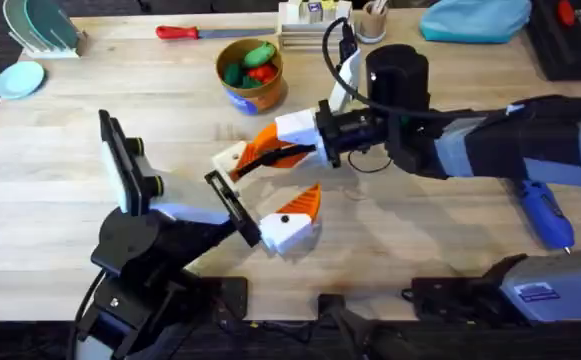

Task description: Pick up the gripper from the table and insert it into the empty holder that is missing its gripper. Then pick up a screw, insert it into the mounting hole, and use the screwdriver to tighten it. Finally, clean up the table by picking up the vegetable and placing it into the bucket.

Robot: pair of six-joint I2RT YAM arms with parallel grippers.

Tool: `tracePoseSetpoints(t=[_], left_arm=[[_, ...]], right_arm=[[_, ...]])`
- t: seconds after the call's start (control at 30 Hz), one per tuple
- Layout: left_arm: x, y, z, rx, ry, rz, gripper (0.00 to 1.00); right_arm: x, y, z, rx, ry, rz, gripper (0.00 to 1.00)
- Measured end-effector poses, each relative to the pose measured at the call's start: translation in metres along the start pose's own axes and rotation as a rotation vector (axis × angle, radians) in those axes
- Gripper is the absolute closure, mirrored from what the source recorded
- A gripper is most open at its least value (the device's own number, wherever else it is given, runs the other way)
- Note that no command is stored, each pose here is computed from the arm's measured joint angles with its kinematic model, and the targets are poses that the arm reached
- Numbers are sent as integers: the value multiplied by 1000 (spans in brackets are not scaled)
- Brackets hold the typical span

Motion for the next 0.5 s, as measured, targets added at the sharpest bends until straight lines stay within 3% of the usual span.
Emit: tracePoseSetpoints(t=[0.5], left_arm=[[-3, -1, 0, 12, -29, 9, 8]], right_arm=[[-1, 6, -7, -13, 17, -13, 561]])
Point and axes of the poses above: each hand's point on the last joint's axis, 136 mm out from that joint toward the fingers, its own z axis out along the fingers, its own x axis along the line the jaws close on, y = z × x, the point moved 9 cm from there along -z, back along the fingers, and after that the axes turned 10 degrees about -z, right-handed, at the moved point
